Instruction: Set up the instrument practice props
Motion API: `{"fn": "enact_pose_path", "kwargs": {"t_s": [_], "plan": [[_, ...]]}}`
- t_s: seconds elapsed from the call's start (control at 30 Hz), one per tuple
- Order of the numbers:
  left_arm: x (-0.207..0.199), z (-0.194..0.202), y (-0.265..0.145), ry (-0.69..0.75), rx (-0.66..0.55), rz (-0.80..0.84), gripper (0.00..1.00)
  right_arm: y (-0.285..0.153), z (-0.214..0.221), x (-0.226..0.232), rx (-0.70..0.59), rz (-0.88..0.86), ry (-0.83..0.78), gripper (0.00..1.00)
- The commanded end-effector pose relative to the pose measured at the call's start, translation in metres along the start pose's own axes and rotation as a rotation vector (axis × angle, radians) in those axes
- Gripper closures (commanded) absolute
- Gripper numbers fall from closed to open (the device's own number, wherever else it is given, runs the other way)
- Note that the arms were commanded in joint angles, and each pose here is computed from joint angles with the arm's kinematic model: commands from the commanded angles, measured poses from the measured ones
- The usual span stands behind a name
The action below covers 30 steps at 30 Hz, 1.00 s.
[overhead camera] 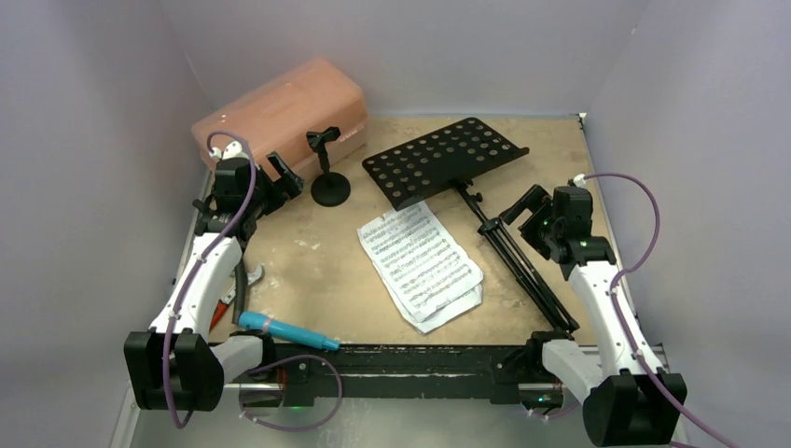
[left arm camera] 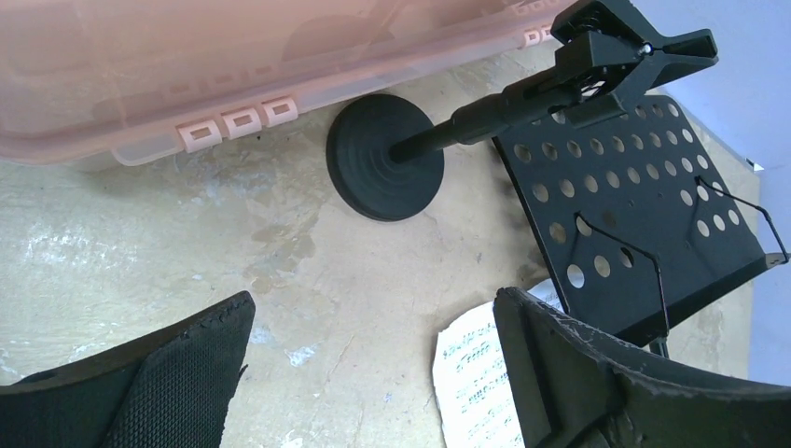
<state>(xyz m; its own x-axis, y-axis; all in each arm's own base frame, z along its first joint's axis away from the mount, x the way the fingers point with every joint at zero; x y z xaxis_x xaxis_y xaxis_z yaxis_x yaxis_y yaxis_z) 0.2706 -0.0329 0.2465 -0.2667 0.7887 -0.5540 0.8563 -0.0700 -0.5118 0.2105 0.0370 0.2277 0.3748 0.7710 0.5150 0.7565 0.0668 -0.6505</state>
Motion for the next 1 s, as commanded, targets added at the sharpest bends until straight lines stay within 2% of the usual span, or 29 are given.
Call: {"fn": "enact_pose_path", "kwargs": {"t_s": [0.0,0.17,0.3,0.47,0.6,0.77,0.97], "plan": [[-0.001,-0.002,-0.001,-0.025,-0.015,0.007,0.01,-0.009,-0.007,0.007,-0.001,-0.037,-0.074,0.02],[0.000,0.005,0.002,-0.001,0.044,0.043,0.01,-0.011,-0.012,0.013,-0.005,-0.095,-0.143,0.02],[-0.006,0.018,0.007,-0.018,0.105,0.185,0.01,-0.008,-0.014,0.019,0.036,-0.143,-0.227,0.02],[-0.023,0.059,0.022,-0.014,0.264,0.250,0.01,0.003,-0.007,0.022,0.146,-0.163,-0.318,0.02],[-0.052,0.101,0.024,0.002,0.374,0.297,0.01,0.006,0.004,0.033,0.154,-0.176,-0.432,0.02],[-0.085,0.131,0.017,-0.023,0.381,0.383,0.01,0.011,0.017,0.045,0.160,-0.180,-0.526,0.02],[-0.088,0.145,0.017,-0.226,0.375,0.455,0.01,0.015,0.012,0.045,0.137,-0.150,-0.567,0.02]]}}
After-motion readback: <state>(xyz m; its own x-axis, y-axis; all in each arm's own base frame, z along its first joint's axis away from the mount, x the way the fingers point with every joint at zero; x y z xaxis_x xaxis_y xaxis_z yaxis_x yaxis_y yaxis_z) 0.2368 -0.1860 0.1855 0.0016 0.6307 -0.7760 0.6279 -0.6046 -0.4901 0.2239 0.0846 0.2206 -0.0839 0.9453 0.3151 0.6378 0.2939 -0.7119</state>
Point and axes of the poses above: each gripper's point midway between its finger pads, its own y axis out along the fingers, its own x axis along the line the jaws close on, z = x × y, the point moved 10 cm from there along -y, back along the fingers, and after that the axes turned 4 degrees about -y, right-handed, at the moved point
